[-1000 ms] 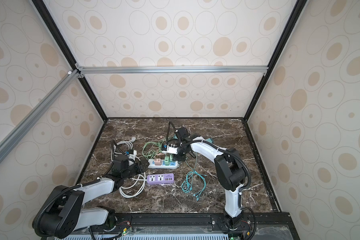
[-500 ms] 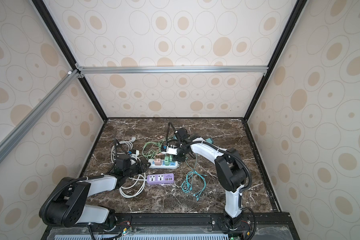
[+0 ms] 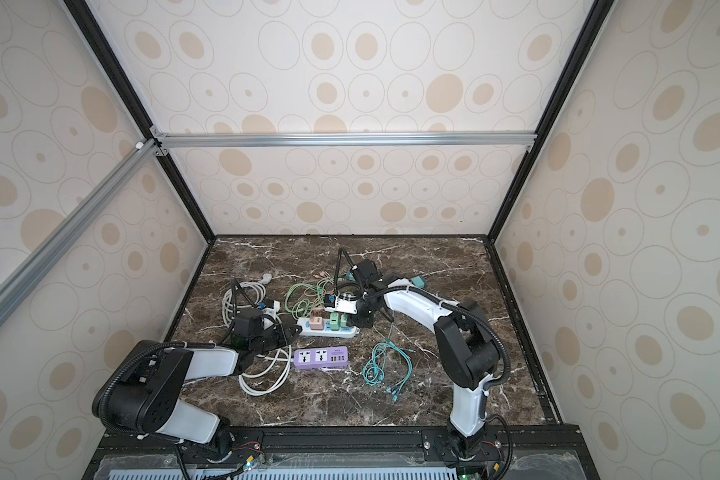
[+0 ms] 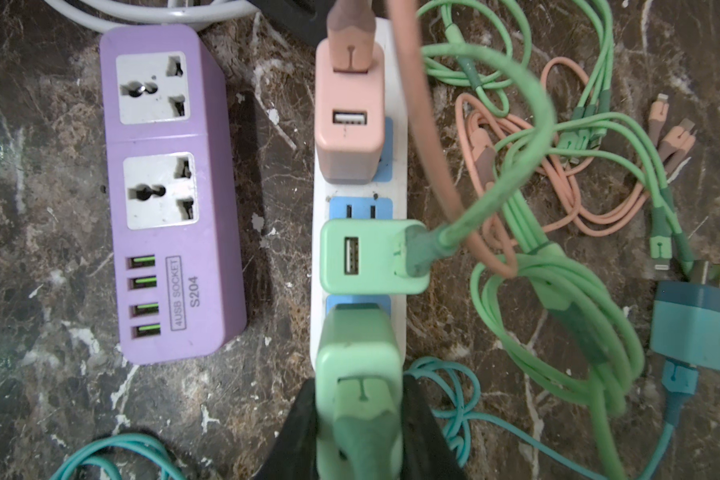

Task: Insert the plug
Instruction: 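Press the mint-green charger prongs down into the socket with the right gripper, then open the right gripper and lift it off the plugged charger, then move the right gripper farther from the robot over the loose teal charger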

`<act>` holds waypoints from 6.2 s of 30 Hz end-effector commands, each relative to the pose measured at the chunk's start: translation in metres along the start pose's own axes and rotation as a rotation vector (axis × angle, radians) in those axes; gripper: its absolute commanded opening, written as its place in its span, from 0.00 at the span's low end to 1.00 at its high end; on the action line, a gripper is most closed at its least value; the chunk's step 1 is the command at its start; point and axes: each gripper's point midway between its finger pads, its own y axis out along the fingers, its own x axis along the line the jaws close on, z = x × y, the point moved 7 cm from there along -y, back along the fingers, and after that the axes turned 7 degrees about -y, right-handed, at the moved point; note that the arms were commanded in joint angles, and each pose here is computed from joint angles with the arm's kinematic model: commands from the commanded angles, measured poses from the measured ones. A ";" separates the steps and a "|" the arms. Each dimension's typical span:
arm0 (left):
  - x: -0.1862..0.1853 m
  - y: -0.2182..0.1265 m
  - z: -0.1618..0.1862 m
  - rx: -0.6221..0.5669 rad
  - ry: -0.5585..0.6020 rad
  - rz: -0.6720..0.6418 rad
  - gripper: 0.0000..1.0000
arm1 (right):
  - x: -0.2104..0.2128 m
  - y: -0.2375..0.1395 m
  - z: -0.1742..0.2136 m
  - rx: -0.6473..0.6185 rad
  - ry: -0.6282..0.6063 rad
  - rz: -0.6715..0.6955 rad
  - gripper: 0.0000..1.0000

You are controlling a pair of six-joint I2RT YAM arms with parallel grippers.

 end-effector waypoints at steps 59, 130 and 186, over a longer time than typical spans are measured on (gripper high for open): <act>-0.014 -0.003 -0.015 -0.036 0.036 0.035 0.28 | 0.013 0.038 0.032 0.257 -0.026 -0.060 0.00; -0.055 -0.121 -0.052 -0.372 0.203 -0.037 0.78 | -0.006 -0.090 0.056 -0.020 0.816 0.553 0.63; -0.075 -0.146 -0.040 -0.394 0.221 0.106 0.83 | -0.128 -0.039 0.211 0.070 1.876 0.725 0.63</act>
